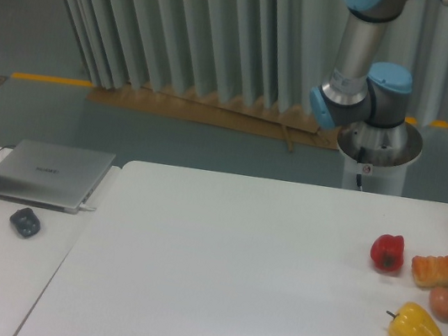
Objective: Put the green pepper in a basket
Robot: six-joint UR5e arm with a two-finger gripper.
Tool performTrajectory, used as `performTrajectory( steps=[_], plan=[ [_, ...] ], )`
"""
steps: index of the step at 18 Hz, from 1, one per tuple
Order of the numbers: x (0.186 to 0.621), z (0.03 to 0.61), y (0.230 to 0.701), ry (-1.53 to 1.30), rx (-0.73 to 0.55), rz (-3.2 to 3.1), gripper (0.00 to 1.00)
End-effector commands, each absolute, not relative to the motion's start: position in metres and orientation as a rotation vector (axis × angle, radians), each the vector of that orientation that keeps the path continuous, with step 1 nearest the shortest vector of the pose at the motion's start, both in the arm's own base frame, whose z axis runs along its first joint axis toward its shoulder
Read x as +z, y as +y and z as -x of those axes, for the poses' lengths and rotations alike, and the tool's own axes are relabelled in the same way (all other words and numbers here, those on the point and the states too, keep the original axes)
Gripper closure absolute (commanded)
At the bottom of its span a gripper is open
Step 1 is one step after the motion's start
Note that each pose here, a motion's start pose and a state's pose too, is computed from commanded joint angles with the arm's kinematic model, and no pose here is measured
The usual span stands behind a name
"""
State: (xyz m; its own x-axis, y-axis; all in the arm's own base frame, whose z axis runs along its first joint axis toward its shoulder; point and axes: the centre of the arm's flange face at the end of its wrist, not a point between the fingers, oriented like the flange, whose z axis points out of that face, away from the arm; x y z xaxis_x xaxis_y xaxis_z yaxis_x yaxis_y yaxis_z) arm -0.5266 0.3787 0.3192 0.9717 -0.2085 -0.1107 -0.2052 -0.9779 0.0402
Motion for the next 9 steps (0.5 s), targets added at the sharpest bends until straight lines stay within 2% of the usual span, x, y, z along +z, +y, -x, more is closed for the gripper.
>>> performTrajectory(
  steps=[5,9],
  plan=[
    [0.320,0.518,0.397,-0.018,-0.099,-3.260,0.00],
    [0.320,0.518,0.397,-0.014,-0.079,-3.282,0.00]
  ],
)
